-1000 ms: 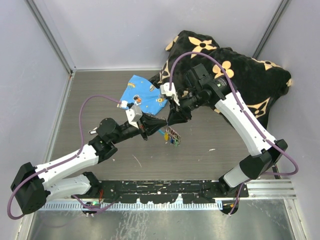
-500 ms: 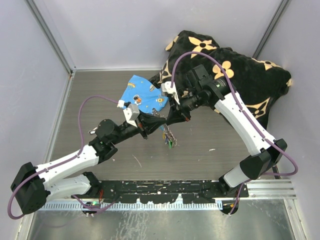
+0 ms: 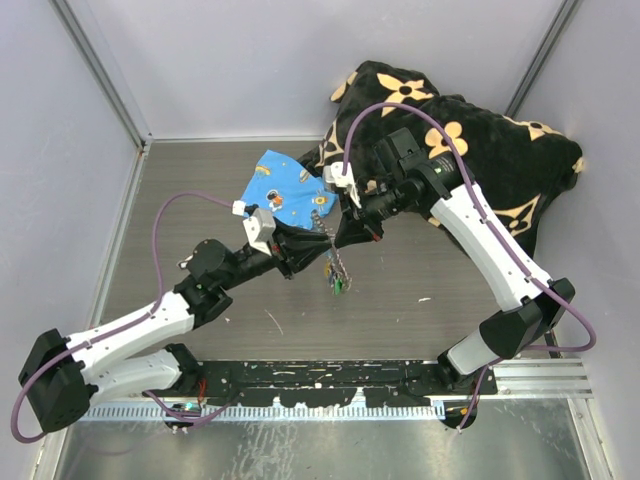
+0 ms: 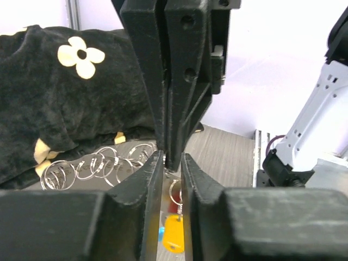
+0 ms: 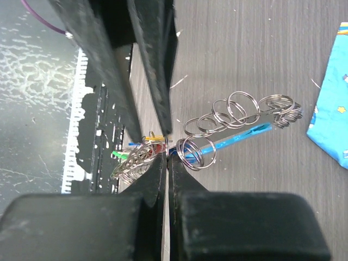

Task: Remove the keys from the keyring
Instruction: Remove the key from the keyring.

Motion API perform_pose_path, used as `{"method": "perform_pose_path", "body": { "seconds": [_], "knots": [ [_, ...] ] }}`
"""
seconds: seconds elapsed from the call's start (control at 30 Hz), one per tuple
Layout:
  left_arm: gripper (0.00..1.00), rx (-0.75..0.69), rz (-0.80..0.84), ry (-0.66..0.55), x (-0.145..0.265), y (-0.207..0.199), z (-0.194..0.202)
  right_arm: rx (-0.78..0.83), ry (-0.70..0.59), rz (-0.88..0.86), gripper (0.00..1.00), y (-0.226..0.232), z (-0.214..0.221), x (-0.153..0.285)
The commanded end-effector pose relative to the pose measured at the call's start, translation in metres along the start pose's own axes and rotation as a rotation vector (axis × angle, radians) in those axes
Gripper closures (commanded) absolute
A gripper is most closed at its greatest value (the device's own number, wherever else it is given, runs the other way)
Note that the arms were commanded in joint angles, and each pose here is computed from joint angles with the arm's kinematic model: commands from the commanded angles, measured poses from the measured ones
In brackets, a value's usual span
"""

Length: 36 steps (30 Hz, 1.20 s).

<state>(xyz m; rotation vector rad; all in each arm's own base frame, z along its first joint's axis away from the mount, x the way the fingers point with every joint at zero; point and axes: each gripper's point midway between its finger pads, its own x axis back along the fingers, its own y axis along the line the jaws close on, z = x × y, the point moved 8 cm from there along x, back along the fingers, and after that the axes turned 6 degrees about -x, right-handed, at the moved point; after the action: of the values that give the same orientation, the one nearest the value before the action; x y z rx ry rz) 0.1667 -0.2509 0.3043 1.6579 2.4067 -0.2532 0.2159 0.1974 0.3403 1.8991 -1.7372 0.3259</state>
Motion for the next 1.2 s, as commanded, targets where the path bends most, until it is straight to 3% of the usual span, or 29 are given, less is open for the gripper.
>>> {"method": "perform_pose_path", "body": {
  "seconds": [0.0,0.1,0.33,0.67,1.17],
  "knots": [
    [0.73,-0.055,0.021,-0.081,0.008,-0.005,-0.029,0.115,-0.029,0.070,0.99,0.008,-0.017,0.020],
    [0.65,-0.084,0.021,-0.033,0.017,-0.005,-0.029,0.127,0.000,0.076,0.99,0.007,-0.014,0.021],
    [0.70,-0.174,0.167,0.124,0.020,-0.012,-0.023,0.163,0.069,0.090,0.99,0.004,-0.008,0.021],
    [0.72,-0.241,0.157,0.137,-0.012,-0.001,-0.016,0.162,0.089,0.081,0.99,0.004,-0.007,0.019],
    [0.69,-0.245,0.127,0.133,-0.030,0.003,-0.012,0.161,0.082,0.064,0.99,0.006,-0.007,0.017]
  ]
}}
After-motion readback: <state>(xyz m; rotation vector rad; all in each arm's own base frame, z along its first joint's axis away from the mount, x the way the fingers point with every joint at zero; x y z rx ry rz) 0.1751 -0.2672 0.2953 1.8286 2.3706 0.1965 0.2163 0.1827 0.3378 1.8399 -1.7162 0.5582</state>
